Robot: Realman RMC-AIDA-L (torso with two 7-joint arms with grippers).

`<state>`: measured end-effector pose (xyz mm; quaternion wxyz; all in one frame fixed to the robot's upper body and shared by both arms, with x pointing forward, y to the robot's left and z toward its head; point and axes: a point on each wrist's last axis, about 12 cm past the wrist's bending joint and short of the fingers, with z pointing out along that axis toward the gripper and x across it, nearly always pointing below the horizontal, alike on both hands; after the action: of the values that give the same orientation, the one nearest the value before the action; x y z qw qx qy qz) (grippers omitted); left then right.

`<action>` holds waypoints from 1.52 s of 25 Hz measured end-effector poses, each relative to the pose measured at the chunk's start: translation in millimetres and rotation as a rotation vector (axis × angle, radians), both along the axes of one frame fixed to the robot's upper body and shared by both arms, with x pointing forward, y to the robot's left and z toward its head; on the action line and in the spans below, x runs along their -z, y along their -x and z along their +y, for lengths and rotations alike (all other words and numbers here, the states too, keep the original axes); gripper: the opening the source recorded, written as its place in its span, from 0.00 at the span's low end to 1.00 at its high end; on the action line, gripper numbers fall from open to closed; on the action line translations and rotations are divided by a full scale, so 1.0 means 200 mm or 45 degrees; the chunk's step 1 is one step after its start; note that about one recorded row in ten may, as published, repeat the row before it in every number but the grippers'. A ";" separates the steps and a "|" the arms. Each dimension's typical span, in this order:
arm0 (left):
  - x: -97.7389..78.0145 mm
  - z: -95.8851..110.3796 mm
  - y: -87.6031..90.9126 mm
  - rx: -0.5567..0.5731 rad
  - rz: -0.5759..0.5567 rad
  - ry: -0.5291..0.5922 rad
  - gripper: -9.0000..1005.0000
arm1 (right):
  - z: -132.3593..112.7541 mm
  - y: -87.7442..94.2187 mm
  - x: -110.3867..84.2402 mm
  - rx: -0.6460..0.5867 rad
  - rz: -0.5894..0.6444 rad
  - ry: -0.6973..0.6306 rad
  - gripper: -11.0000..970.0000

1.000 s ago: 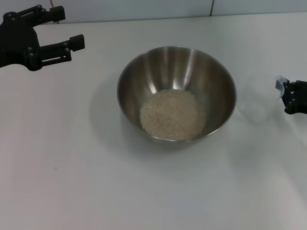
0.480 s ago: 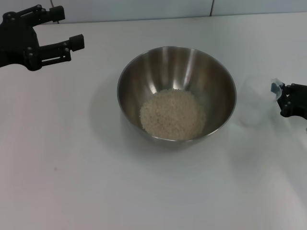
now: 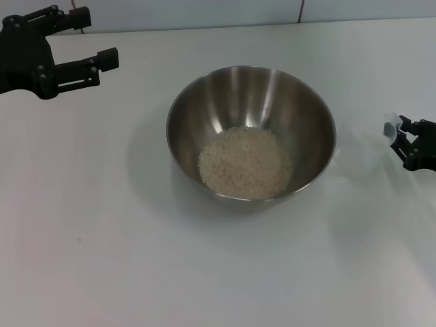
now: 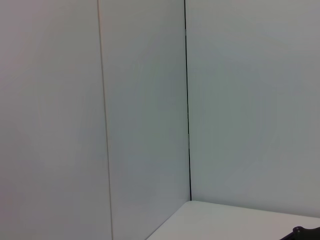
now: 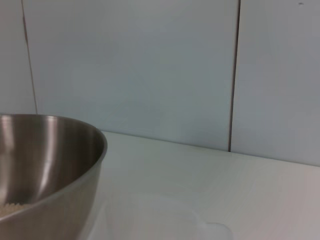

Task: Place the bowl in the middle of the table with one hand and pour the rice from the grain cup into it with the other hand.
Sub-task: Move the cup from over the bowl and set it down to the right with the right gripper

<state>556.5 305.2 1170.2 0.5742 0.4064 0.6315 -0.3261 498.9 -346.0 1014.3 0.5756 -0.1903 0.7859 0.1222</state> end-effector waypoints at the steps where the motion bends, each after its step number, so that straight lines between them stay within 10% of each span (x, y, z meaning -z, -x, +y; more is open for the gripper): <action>1: 0.00 0.00 0.00 0.001 -0.002 -0.001 0.80 | 0.00 0.00 0.00 0.004 -0.002 -0.002 0.14; 19: -0.01 -0.02 -0.01 0.016 -0.008 -0.005 0.80 | -0.04 0.05 0.00 0.052 0.021 -0.091 0.66; 30: 0.00 -0.03 -0.01 0.025 -0.001 -0.002 0.80 | -0.06 0.17 0.04 0.073 0.050 -0.112 0.66; 38: 0.01 -0.02 0.00 0.017 0.007 0.009 0.80 | -0.14 0.39 -0.12 -0.027 -0.177 -0.382 0.66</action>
<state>555.8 301.3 1168.6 0.5718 0.4075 0.6292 -0.3332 420.7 -374.8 1038.1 0.6491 -0.1186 0.7151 0.2309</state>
